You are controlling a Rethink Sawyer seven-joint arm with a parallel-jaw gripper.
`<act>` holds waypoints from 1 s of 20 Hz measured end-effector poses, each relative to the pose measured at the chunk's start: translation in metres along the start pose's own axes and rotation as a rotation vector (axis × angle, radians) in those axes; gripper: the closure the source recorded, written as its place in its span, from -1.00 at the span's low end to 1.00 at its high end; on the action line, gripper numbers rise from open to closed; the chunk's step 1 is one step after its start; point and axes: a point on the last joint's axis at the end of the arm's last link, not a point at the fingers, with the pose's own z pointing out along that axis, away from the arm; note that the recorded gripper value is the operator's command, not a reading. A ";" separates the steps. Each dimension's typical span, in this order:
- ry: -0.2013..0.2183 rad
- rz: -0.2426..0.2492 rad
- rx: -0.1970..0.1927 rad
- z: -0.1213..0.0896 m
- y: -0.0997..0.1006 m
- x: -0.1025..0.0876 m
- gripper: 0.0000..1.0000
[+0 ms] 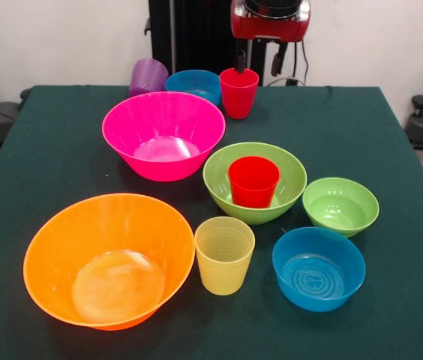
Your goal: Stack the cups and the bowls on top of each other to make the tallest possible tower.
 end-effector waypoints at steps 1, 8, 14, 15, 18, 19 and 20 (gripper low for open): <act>-0.003 0.000 -0.001 0.000 0.000 0.000 -1.00; -0.254 0.034 -0.041 -0.017 -0.049 -0.013 -1.00; -0.337 0.055 -0.041 -0.030 -0.084 -0.014 -1.00; -0.345 0.043 -0.034 -0.031 -0.086 -0.014 -1.00; -0.357 0.002 -0.022 -0.032 -0.082 -0.014 -1.00; -0.359 -0.011 -0.020 -0.032 -0.080 -0.014 -1.00; -0.362 -0.027 -0.018 -0.031 -0.076 -0.015 -1.00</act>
